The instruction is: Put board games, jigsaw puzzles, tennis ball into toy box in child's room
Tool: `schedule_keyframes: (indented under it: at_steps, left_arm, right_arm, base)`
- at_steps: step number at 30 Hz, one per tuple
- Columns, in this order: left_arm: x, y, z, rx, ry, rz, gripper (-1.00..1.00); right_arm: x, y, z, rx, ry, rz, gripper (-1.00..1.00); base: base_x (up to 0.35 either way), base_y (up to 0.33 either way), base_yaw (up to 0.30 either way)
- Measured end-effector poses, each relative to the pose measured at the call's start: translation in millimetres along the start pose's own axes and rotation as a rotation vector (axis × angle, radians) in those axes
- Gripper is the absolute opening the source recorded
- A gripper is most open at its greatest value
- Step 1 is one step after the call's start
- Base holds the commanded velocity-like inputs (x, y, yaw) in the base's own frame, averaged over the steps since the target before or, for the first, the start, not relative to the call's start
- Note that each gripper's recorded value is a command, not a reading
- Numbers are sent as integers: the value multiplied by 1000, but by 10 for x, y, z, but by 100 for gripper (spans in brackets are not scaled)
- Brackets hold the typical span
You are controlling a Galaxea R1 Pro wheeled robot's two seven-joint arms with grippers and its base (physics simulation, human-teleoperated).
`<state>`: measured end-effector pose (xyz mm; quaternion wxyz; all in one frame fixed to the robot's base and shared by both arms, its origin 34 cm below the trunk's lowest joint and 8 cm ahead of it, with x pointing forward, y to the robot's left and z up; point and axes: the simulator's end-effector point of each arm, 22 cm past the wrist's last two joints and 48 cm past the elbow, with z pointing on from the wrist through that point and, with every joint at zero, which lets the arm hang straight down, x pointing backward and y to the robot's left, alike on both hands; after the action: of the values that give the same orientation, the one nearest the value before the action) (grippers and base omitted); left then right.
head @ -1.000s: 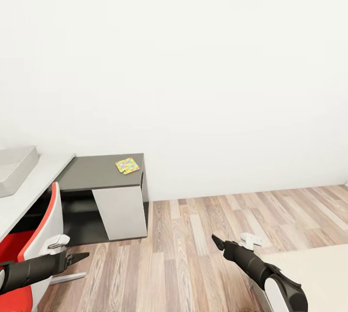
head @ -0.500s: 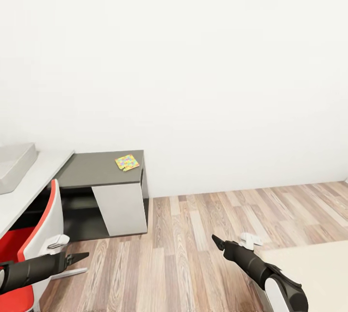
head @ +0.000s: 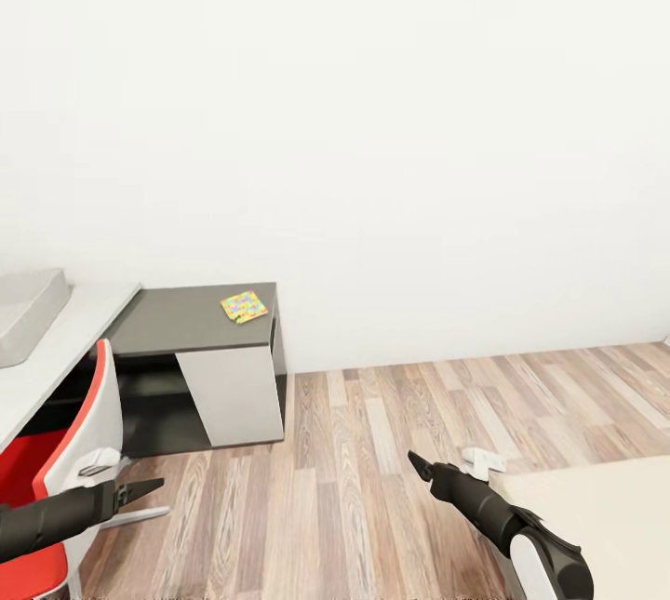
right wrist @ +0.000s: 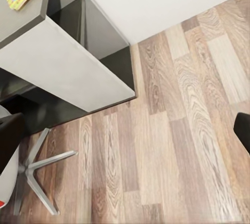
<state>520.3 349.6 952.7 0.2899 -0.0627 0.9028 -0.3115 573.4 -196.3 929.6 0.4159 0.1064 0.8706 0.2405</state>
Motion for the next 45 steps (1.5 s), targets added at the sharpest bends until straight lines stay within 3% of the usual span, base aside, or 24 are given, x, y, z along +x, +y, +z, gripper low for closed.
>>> schedule_keyframes:
  at_steps: [12, 32, 45]
  left_arm:
    - [-10, -127, -26, 78, -9, -8, 100]
    - [-2, -123, -21, 77, -8, -10, 100]
    - [-16, -125, -31, 75, -13, -5, 100]
  right_arm:
    - [29, -23, 18, 3, 4, 4, 100]
    - [32, -20, 22, 3, 4, 5, 100]
    - [22, -2, 18, 1, 1, 5, 100]
  base:
    - [84, 0, 0]
    - [183, 19, -13]
    - [196, 1, -219]
